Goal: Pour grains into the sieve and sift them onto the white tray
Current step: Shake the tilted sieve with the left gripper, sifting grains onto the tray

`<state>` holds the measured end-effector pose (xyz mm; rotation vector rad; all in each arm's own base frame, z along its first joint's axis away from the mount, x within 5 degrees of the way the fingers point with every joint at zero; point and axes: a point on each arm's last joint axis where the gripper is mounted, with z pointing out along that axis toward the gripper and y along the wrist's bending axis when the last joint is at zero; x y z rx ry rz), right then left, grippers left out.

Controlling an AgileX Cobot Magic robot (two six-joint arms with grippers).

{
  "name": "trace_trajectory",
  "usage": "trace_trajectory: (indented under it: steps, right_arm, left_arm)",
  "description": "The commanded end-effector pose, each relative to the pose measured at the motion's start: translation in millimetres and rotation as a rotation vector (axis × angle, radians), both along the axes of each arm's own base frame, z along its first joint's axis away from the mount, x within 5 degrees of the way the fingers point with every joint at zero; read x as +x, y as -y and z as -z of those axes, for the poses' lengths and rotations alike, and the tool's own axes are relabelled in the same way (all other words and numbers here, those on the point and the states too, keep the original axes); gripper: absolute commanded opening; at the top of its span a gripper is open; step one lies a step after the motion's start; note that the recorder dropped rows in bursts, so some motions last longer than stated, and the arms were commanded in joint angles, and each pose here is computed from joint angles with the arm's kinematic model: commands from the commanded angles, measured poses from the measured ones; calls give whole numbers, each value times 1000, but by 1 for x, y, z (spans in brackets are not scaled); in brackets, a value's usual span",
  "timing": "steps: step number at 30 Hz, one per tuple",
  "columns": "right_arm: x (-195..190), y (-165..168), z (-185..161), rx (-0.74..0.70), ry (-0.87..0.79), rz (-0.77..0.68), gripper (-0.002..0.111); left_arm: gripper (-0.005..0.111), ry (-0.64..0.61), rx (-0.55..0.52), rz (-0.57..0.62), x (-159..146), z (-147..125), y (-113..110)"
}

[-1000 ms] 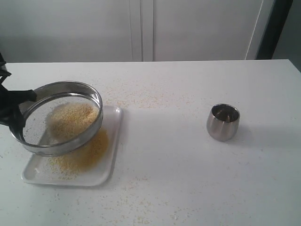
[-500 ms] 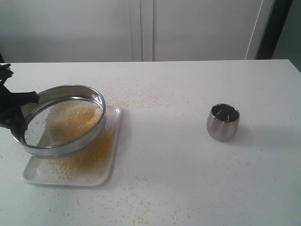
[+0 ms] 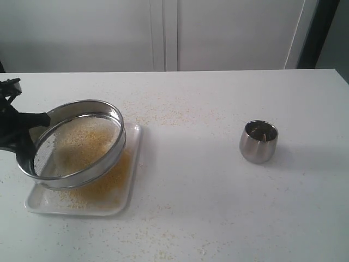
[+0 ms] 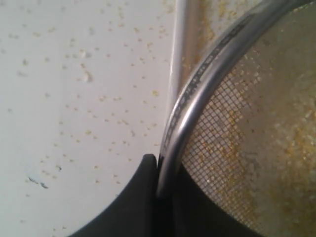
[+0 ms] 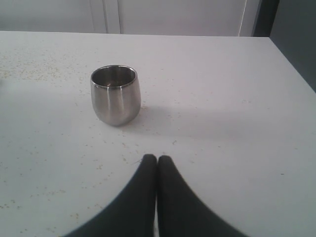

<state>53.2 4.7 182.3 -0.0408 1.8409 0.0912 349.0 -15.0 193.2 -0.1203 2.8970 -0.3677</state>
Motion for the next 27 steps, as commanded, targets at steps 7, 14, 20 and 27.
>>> trace_trajectory:
  steps: [7,14,20,27]
  right_arm:
    - [0,0,0,4,14,9,0]
    - [0,0,0,4,14,9,0]
    - [0,0,0,4,14,9,0]
    - [0,0,0,4,14,9,0]
  left_arm:
    - [0,-16,-13,-175,1,-2,6]
    - [0,34,85,-94,2,-1,17]
    - [0,23,64,81,-4,-4,30]
    - [0,-9,-3,38,-5,-3,32]
